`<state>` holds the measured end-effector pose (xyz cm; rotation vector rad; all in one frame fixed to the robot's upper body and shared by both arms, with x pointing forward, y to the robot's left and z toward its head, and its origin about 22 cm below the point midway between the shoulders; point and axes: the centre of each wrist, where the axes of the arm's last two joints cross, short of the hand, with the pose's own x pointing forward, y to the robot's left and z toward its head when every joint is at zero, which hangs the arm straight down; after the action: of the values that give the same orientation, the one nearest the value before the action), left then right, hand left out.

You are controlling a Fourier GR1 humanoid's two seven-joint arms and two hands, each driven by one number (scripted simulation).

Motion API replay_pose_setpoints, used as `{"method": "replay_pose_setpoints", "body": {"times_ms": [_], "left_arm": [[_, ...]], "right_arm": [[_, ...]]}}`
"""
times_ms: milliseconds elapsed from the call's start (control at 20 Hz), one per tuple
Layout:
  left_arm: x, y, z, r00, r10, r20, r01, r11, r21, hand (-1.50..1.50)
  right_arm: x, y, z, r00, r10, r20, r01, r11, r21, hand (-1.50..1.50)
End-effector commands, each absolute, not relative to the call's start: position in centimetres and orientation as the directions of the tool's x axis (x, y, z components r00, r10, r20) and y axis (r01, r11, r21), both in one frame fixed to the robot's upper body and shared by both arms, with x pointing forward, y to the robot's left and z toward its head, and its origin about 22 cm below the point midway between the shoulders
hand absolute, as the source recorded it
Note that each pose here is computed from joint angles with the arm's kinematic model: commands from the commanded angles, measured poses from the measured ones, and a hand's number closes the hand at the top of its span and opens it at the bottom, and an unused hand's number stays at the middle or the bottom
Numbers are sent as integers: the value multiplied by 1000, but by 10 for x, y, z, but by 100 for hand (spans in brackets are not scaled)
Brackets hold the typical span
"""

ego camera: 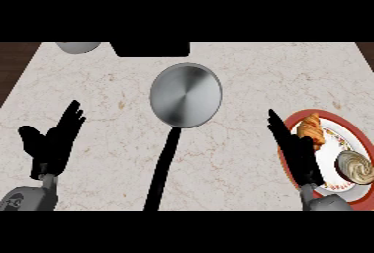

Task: Pick the cupcake from the plate and place it in the pan

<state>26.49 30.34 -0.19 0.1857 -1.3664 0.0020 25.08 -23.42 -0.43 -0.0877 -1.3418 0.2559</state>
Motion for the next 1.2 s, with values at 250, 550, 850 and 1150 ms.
{"method": "replay_pose_setpoints", "body": {"times_ms": [250,550,850,1150], "left_arm": [[284,301,41,23,-87,996,-133,987,90,0],[281,292,45,55,-28,998,-118,992,35,0],[281,272,51,50,-30,998,-85,996,34,0],[273,251,60,48,-36,998,-45,998,38,0]], "right_arm": [[297,-306,118,-310,-71,948,-424,903,-71,150],[244,-462,135,-353,375,857,-255,843,-474,-150],[215,-539,164,-372,535,758,-225,741,-633,-150],[235,-537,177,-426,627,653,-258,608,-751,-150]]}}
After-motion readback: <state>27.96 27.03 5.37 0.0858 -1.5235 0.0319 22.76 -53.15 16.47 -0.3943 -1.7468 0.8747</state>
